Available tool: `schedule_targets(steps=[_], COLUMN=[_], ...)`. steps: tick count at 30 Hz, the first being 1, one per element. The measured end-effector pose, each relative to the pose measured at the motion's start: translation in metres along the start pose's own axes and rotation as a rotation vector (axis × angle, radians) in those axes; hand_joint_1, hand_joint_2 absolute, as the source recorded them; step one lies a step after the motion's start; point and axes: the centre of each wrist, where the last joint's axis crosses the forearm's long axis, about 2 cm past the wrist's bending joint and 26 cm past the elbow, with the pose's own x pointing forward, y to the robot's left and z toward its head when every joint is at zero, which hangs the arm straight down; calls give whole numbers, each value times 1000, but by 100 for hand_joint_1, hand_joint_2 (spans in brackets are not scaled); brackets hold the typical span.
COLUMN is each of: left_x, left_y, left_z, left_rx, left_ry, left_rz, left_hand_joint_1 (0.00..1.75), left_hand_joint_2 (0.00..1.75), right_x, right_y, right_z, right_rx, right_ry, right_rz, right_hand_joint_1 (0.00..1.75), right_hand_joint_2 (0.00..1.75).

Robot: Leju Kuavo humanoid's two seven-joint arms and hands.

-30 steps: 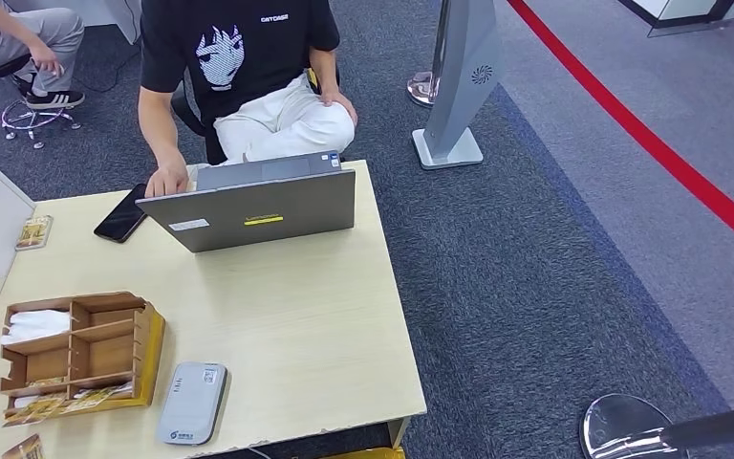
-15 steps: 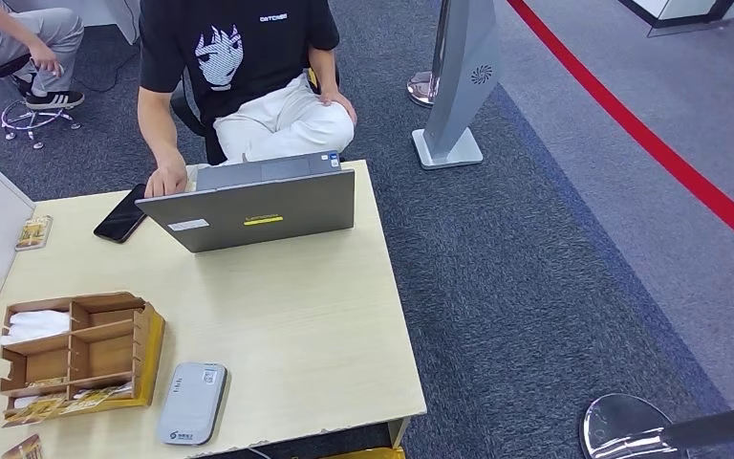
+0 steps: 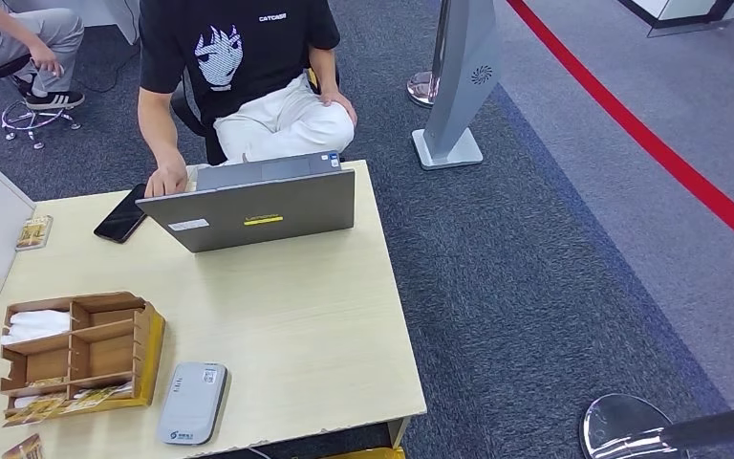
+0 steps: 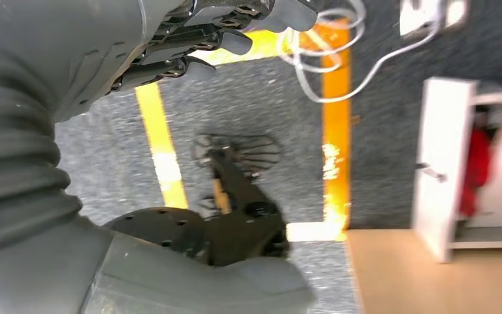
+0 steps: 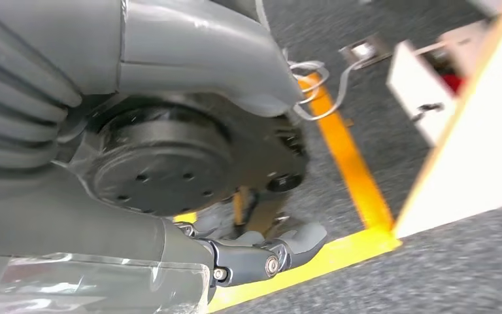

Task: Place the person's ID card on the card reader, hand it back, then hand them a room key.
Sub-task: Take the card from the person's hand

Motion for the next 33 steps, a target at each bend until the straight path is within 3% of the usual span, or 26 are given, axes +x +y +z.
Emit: schedule_targets(steps=[1,4,5,16,29,33], left_x=[3,14,18,52,75,85], left_y=[-1,-3,-4,-10,-37,-46], left_z=[2,8,11,49,109,126], left_rx=[5,18,24,142,281,295], left_ry=[-23,-93,-116,-343,-496,-580], left_rz=[7,23,28,71,49,-6], left_hand_joint_1=[0,0,0,0,0,0], left_hand_joint_2=[44,175,175,175,175,175], right_x=[3,11,13,32,49,54], right_y=[1,4,5,12,15,13], right_z=[0,2,2,12,31,37], right_rx=[4,15,16,-2,-49,-71], right_ry=[-19,-74,-92,-255,-433,-481], right_rz=[-8,-25,-30,-70,-145,-160], right_hand_joint_1=[0,0,0,0,0,0], right_hand_joint_2=[0,131,175,175,175,175])
